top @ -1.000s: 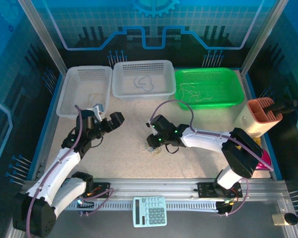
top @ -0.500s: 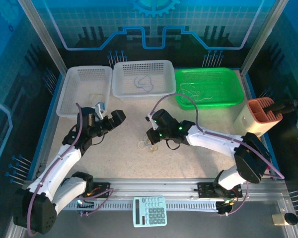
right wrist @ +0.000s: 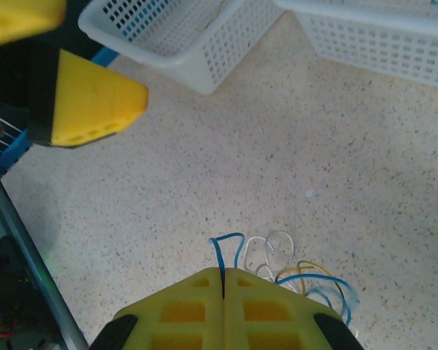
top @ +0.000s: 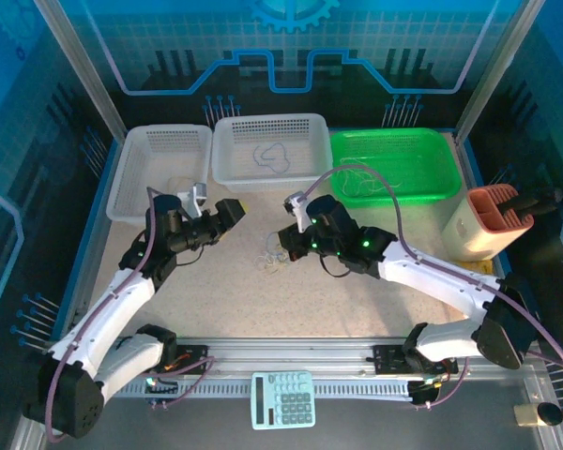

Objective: Untangle the cables

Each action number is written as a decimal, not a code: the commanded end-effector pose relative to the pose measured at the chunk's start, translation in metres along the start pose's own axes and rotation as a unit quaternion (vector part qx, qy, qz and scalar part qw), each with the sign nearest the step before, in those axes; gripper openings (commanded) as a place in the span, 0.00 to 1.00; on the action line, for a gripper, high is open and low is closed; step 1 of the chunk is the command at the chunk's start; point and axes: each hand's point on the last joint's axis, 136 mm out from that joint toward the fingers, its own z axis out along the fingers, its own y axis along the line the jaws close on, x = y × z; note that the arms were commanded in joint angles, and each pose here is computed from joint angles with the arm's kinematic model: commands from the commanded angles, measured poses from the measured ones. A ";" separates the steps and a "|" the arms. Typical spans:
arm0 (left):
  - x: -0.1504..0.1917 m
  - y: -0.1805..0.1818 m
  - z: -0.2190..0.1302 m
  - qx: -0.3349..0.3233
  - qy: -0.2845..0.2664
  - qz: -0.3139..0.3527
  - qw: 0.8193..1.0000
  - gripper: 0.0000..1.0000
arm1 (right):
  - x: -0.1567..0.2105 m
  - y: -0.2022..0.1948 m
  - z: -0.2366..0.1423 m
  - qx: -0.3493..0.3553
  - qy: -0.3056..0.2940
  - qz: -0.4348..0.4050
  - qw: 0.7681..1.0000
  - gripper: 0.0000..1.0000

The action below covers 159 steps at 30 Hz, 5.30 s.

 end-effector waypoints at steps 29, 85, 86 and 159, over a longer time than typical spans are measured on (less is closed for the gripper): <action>0.065 0.046 0.072 -0.058 0.108 0.132 0.984 0.48 | -0.036 -0.002 -0.027 -0.027 -0.056 0.026 0.998 0.00; 0.057 -0.002 0.068 -0.003 0.067 0.163 0.984 0.00 | 0.033 -0.059 -0.003 0.038 -0.004 0.070 0.997 0.00; 0.055 -0.008 0.064 0.001 0.065 0.166 0.984 0.00 | 0.038 -0.065 0.000 0.049 0.002 0.073 0.996 0.00; 0.018 -0.142 0.023 0.138 0.038 0.085 0.986 0.00 | 0.107 -0.089 0.062 0.059 0.054 0.130 0.988 0.40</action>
